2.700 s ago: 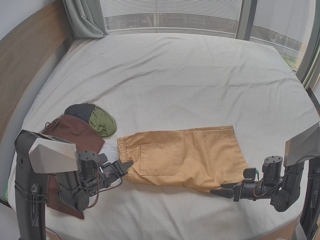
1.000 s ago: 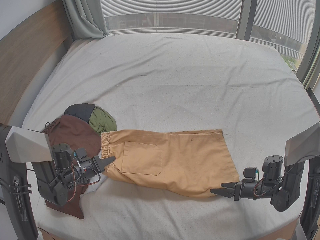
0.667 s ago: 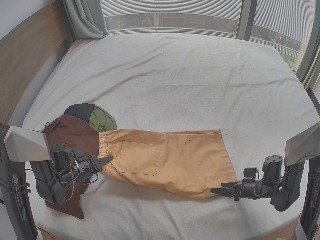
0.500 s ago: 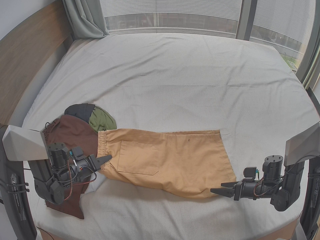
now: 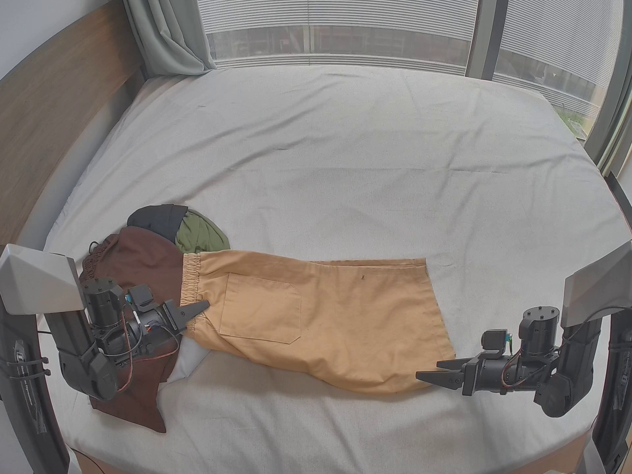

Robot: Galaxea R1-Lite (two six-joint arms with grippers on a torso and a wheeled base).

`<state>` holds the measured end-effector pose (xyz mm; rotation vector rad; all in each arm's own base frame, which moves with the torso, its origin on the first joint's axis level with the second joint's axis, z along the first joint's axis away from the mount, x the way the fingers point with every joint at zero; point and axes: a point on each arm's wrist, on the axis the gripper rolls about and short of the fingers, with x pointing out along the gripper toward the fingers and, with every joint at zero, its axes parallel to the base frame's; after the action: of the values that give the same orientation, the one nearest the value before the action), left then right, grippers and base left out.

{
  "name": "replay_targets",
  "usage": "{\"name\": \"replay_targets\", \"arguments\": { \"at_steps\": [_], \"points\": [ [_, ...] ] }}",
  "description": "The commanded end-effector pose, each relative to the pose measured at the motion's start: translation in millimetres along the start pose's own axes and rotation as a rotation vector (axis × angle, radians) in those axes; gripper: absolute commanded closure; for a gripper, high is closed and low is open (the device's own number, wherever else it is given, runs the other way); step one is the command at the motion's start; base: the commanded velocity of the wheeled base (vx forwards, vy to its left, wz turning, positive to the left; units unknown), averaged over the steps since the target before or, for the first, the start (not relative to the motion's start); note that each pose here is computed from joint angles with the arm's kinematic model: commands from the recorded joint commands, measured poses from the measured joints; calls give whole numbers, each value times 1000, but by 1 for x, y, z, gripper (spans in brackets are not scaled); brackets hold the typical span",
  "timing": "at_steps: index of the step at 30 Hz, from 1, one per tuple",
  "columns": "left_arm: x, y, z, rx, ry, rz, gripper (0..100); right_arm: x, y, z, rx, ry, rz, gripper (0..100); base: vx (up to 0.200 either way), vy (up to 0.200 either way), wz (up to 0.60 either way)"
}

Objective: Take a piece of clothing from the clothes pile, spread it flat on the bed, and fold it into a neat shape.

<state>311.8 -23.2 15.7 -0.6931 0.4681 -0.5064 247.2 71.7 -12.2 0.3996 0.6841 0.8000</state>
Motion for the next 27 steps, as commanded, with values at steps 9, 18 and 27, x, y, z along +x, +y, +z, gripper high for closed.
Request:
{"name": "replay_targets", "arguments": {
  "at_steps": [9, 18, 27],
  "points": [
    [-1, 0, 1, 24, -1, -5, 100, 0, 1, 1, -3, -3, 3, 0, 0, 0, 0],
    [-2, -8, 4, 39, -9, -24, 100, 0, 1, 2, -6, -7, 3, 0, 0, 0, 0],
    [0, -11, 3, 41, -4, -31, 100, 0, 1, 2, -7, -7, 4, 0, 0, 0, 0]
  ]
}}
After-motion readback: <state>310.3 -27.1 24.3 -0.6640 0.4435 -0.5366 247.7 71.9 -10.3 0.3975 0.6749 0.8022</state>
